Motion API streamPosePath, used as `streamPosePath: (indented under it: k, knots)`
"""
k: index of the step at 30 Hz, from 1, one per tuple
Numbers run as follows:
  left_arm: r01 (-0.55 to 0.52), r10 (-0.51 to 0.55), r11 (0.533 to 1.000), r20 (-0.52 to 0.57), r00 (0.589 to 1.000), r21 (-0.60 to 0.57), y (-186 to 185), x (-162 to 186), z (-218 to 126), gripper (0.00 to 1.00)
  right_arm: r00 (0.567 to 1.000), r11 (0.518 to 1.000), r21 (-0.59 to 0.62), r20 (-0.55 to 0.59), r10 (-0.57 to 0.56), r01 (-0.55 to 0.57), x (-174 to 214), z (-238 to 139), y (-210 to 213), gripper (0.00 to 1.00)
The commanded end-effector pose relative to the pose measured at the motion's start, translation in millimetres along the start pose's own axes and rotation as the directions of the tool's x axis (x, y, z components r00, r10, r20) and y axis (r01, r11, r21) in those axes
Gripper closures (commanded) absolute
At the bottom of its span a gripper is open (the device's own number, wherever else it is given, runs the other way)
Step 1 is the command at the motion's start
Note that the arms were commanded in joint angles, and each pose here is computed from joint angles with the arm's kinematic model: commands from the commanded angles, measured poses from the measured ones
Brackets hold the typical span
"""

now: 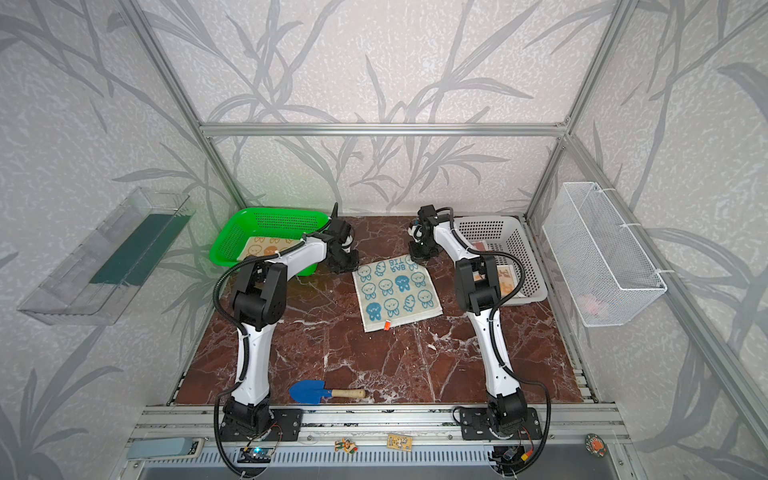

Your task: Fold and stack the towels

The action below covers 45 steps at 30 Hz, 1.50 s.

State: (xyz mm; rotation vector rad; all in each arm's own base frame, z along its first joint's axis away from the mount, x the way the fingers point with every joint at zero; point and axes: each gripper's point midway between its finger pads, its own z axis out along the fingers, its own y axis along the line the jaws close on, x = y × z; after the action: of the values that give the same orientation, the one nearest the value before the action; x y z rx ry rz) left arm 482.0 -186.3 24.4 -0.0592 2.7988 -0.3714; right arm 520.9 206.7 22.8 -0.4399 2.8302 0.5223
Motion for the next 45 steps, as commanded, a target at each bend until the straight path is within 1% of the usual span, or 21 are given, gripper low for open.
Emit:
streamPosePath:
  k: [1,4,10,11,15,18,24,30,35,39,45]
  knots:
    - [0.000,-0.004,0.999,-0.102,0.995,-0.040,13.5,26.3,12.3,0.77,1.000,1.000,-0.009,0.014,0.007,-0.007,-1.6,-16.2,4.0,1.00]
    - [-0.007,0.002,0.999,-0.103,0.995,-0.047,14.4,25.2,13.3,0.83,1.000,1.000,-0.008,0.021,0.006,-0.006,-2.3,-19.1,4.0,1.00]
    - [-0.036,0.029,0.996,-0.091,0.995,-0.079,20.2,18.8,9.1,0.88,0.999,1.000,-0.025,0.034,0.013,-0.013,-5.4,-25.5,6.5,1.00]
    - [-0.036,0.029,0.996,-0.088,0.996,-0.077,20.9,16.3,8.3,0.92,0.999,0.999,-0.032,0.039,0.020,-0.019,-6.5,-27.5,6.7,1.00]
    - [-0.039,0.036,0.997,-0.052,0.998,-0.063,20.5,-4.3,0.8,0.96,0.997,0.996,-0.069,0.056,0.061,-0.058,-10.4,-36.0,6.5,1.00]
    - [-0.047,0.046,0.999,-0.019,0.999,-0.017,13.9,-22.0,-4.2,1.00,0.993,0.992,-0.098,0.075,0.091,-0.083,-12.8,-43.5,6.2,1.00]
    - [-0.095,0.094,0.995,0.057,0.994,0.026,-1.8,-53.4,-23.3,1.00,0.990,0.989,-0.113,0.097,0.106,-0.095,-14.4,-55.0,6.0,1.00]
    - [-0.141,0.128,0.986,0.132,0.983,0.093,-20.3,-71.1,-43.8,1.00,0.987,0.987,-0.126,0.110,0.114,-0.100,-15.9,-67.8,8.7,1.00]
    - [-0.163,0.148,0.982,0.146,0.978,0.091,-21.4,-70.2,-55.6,1.00,0.985,0.986,-0.133,0.129,0.117,-0.100,-12.7,-82.3,14.2,1.00]
    - [-0.175,0.156,0.980,0.182,0.971,0.097,-22.8,-68.5,-69.8,1.00,0.984,0.986,-0.135,0.134,0.120,-0.102,-5.4,-91.5,18.0,1.00]
    - [-0.172,0.147,0.979,0.207,0.967,0.112,-22.0,-56.8,-84.4,1.00,0.980,0.983,-0.140,0.141,0.140,-0.120,9.7,-104.6,23.5,1.00]
